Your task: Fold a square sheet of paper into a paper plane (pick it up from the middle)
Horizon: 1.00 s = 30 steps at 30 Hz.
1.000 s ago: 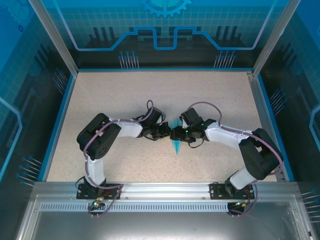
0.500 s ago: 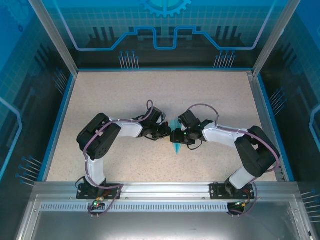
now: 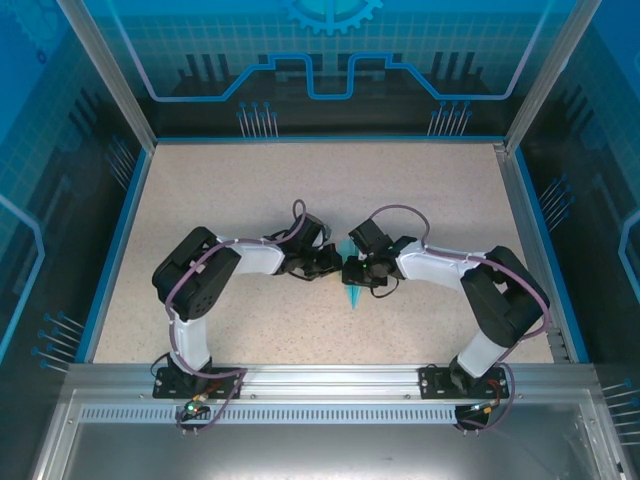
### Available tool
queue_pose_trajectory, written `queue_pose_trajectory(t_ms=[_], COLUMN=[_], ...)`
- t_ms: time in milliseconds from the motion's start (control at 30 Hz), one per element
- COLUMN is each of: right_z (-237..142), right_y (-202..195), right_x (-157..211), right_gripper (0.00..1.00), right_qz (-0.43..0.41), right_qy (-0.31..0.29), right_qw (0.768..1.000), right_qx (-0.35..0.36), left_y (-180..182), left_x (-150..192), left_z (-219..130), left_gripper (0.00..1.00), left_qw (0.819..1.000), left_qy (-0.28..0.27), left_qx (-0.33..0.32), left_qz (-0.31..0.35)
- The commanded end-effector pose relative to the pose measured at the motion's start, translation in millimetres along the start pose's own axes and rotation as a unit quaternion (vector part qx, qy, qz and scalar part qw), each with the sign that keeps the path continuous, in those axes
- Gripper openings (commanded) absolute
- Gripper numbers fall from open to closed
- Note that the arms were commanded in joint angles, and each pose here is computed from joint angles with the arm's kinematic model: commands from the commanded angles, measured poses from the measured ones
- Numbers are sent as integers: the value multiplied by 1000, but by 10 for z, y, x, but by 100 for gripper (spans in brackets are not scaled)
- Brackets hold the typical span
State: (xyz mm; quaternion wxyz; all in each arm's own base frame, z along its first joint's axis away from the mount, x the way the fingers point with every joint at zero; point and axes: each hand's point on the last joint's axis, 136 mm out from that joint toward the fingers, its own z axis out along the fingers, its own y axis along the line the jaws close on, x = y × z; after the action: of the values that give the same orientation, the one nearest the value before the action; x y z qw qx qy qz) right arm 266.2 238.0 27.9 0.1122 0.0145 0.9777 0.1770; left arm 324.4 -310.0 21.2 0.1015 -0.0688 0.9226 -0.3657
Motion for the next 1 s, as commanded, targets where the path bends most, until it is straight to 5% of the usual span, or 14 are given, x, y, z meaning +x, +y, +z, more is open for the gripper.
queue_pose_trajectory(t_ms=[0,200,467,967], right_z=[-5,4,53,158], right_y=[-40,-20,53,-13], right_x=[10,-4,-49,-16], right_gripper=[29,19,17,19], right_qz=[-2,-11,-20,-21], right_qy=[2,4,9,28], right_qw=[1000,999,998,989], right_qx=[31,44,61,141], left_y=[-90,-59,245,796], left_x=[-95,-220,-352,-390], left_z=[-195,-427,-756,-1212], left_gripper=[13,23,34,81], left_qw=[1000,999,992,958], left_qy=[-17,-43,-99,-169], left_qx=[6,-7,-75,-217], left_qz=[-6,-14,-36,-76])
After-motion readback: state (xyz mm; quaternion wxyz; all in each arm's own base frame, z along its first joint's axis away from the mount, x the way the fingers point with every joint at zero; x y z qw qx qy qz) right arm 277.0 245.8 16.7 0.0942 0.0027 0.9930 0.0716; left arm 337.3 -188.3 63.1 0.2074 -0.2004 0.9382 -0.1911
